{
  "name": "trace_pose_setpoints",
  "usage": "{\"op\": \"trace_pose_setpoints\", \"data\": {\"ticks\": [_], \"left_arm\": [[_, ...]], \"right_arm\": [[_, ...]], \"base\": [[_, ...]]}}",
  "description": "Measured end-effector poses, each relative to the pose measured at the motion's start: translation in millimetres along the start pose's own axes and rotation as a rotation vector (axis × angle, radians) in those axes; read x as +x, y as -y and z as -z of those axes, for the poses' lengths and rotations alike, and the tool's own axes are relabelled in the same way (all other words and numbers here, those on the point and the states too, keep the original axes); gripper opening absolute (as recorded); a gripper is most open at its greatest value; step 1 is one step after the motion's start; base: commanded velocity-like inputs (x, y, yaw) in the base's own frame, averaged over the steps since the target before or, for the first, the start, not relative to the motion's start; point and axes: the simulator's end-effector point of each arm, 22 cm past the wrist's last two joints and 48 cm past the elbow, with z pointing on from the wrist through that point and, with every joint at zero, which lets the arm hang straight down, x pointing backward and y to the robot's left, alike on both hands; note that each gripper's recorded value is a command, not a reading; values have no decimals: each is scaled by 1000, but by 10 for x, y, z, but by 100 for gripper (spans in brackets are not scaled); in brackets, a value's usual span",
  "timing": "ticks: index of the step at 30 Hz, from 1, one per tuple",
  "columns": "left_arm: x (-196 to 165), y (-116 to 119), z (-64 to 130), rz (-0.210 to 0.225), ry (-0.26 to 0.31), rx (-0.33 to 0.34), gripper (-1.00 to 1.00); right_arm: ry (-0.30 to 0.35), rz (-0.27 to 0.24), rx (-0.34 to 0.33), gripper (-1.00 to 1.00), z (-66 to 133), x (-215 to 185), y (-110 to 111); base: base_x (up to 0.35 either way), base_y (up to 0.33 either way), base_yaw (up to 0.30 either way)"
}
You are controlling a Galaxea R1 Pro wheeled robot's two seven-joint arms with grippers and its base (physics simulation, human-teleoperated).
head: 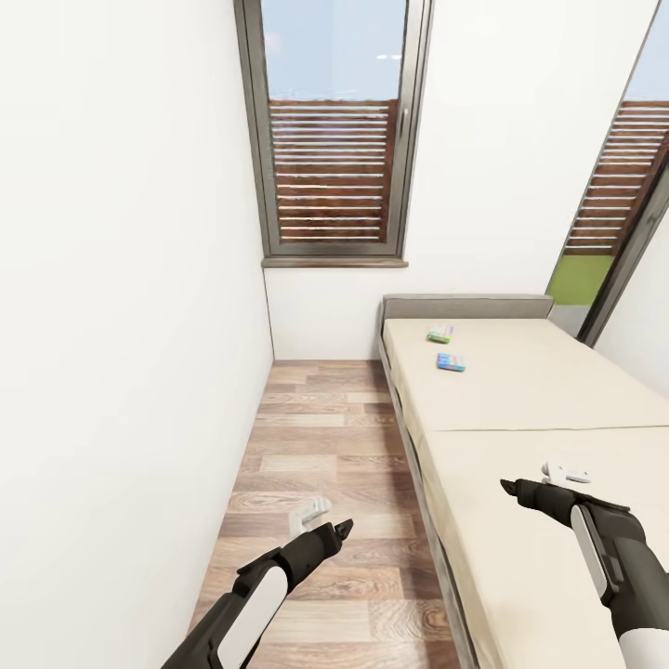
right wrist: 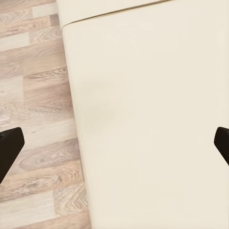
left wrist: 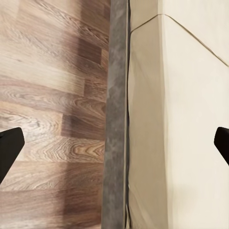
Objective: Put all the toys in the child's room - the three board games (two on the bed and one on the table), the two jigsaw puzzles on the table, and the tennis ball on the table - inside the toy box on the table in the child's room.
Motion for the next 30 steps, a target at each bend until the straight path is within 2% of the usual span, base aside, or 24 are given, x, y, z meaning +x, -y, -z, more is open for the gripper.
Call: {"op": "trace_pose_setpoints", "data": {"ticks": [30], "left_arm": [[2,15,0,1,0,5,100]], "right_arm": [[0,-1,1,100,2,-1,5]], "base": [[9,3,0]]}}
